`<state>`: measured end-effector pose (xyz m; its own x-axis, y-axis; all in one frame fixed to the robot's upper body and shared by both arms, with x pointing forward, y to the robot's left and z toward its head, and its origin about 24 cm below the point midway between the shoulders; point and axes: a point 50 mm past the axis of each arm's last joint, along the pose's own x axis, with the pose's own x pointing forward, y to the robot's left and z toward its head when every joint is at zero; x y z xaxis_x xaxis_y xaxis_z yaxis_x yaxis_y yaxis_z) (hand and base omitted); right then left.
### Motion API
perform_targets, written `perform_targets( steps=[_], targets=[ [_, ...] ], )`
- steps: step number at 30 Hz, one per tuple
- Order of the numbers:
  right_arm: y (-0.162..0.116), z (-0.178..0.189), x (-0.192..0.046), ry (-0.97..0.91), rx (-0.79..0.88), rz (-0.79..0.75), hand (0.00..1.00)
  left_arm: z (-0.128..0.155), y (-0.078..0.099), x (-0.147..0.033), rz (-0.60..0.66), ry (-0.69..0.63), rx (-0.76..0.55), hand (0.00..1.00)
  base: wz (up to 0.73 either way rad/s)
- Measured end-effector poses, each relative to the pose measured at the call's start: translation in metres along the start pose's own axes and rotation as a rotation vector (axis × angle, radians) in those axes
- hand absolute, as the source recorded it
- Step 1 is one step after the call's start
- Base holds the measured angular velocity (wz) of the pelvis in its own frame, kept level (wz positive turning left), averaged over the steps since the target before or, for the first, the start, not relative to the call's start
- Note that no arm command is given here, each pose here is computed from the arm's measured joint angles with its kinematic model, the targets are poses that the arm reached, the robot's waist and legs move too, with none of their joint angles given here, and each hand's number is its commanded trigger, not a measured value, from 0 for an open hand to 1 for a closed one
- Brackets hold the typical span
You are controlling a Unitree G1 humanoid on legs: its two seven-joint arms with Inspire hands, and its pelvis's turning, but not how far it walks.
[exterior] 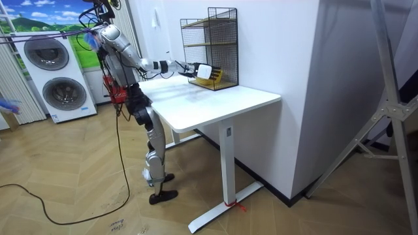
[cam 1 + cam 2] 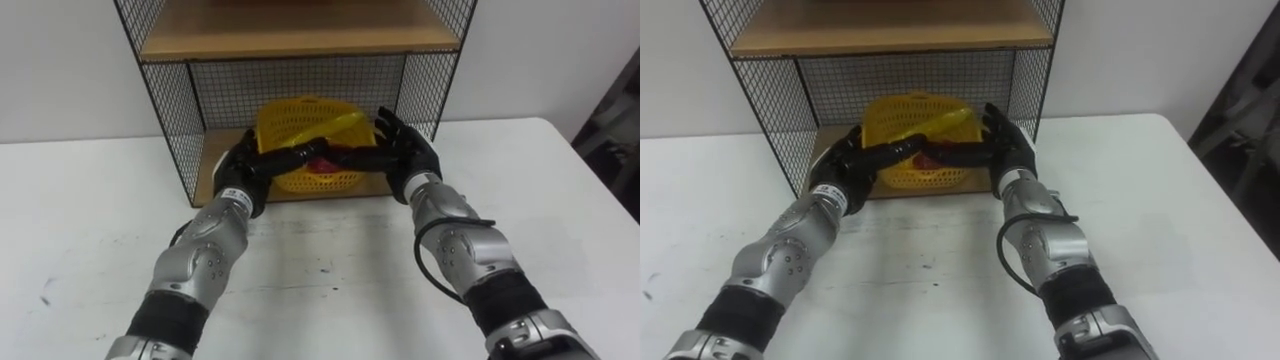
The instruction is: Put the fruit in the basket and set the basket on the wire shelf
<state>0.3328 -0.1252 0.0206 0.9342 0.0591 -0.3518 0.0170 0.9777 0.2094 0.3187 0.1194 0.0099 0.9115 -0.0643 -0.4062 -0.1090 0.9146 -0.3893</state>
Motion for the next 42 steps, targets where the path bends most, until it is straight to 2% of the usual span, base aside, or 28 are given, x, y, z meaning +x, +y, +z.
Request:
perform_targets(
  steps=[5, 11, 22, 29, 37, 42],
  targets=[
    [0.002, 0.021, -0.002, -0.087, 0.009, 0.026, 0.00, 0.014, -0.004, 0.003, -0.008, -0.037, 0.028, 0.00, 0.00],
    [0.001, 0.026, -0.001, -0.100, 0.012, 0.029, 0.00, 0.033, -0.004, 0.006, -0.010, -0.085, 0.043, 0.00, 0.00],
    [-0.001, 0.027, -0.001, -0.102, 0.015, 0.053, 0.00, 0.040, 0.002, 0.005, 0.007, -0.096, 0.038, 0.00, 0.00],
    [-0.002, 0.028, -0.001, -0.103, 0.017, 0.053, 0.00, 0.058, 0.001, 0.001, -0.009, -0.165, 0.057, 0.00, 0.00],
    [-0.003, 0.029, -0.001, -0.105, 0.015, 0.049, 0.00, 0.066, 0.003, -0.001, -0.006, -0.197, 0.049, 0.00, 0.00],
    [-0.002, 0.046, -0.006, -0.182, -0.021, 0.057, 0.00, 0.075, 0.000, -0.005, -0.007, -0.249, 0.089, 0.00, 0.00]
  ],
)
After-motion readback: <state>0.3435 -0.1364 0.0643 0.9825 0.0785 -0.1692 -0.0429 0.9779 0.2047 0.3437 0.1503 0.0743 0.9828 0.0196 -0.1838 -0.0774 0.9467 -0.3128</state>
